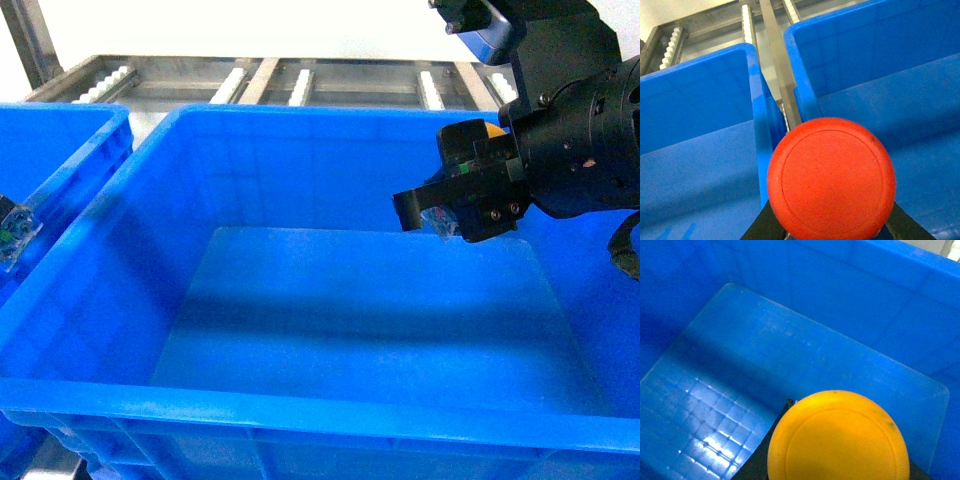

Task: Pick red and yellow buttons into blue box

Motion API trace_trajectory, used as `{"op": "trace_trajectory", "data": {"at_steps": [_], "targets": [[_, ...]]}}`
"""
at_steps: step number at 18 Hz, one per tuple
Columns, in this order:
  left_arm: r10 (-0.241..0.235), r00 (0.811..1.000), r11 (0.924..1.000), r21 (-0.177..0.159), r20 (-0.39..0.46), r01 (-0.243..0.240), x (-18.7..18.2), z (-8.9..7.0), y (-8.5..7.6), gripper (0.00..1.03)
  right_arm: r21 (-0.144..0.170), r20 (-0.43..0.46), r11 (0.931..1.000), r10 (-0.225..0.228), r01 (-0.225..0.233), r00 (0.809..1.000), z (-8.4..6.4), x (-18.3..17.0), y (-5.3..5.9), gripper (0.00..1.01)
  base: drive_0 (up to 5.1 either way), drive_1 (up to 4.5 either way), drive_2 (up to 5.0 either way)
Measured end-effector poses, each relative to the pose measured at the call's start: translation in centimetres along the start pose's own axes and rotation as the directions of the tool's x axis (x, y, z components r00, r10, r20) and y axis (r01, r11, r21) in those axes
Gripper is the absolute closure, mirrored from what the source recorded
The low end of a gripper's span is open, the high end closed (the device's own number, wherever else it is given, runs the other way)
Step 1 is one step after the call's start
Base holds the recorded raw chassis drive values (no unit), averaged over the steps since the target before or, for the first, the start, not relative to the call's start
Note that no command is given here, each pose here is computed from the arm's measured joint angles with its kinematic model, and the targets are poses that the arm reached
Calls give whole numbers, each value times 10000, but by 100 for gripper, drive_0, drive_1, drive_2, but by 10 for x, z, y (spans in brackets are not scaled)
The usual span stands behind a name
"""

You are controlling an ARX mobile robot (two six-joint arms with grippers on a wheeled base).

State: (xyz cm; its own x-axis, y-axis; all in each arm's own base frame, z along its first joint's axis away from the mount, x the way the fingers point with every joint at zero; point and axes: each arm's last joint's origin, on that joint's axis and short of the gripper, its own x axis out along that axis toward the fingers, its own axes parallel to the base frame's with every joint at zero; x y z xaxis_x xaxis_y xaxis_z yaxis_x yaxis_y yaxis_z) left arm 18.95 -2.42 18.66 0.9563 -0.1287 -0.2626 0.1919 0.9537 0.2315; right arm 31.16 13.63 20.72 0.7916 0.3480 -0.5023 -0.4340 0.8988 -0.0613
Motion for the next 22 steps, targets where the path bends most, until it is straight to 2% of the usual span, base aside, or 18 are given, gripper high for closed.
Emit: {"op": "trace_trajectory", "data": {"at_steps": [2,3,4,9,16,18,22], "targets": [[0,10000,10000,0,0,0,0,0,0,80,4,27,10000,2,-2,10000,0,0,0,76,0,0,0],[0,10000,10000,0,0,0,0,0,0,80,4,27,10000,2,-2,10000,0,0,0,70,0,0,0],[-1,10000,10000,0,-4,1,0,0,0,80,6,35,10000,2,-2,10000,0,0,0,57,0,0,0],[-1,10000,10000,0,-4,1,0,0,0,80,6,42,10000,1,-1,10000,0,0,0,4,0,0,0],[8,10000,10000,13,-18,-8,0,0,0,80,6,42,10000,1,-1,10000,0,0,0,3,0,0,0],[-138,9996,9996,241,-233,143,5,3,-2,80,6,42,10000,1,-1,10000,0,0,0,3,0,0,0],[-450,9989,9960,776,105,441,21,32,-8,80,6,43,10000,13,-13,10000,0,0,0,3,0,0,0]]}}
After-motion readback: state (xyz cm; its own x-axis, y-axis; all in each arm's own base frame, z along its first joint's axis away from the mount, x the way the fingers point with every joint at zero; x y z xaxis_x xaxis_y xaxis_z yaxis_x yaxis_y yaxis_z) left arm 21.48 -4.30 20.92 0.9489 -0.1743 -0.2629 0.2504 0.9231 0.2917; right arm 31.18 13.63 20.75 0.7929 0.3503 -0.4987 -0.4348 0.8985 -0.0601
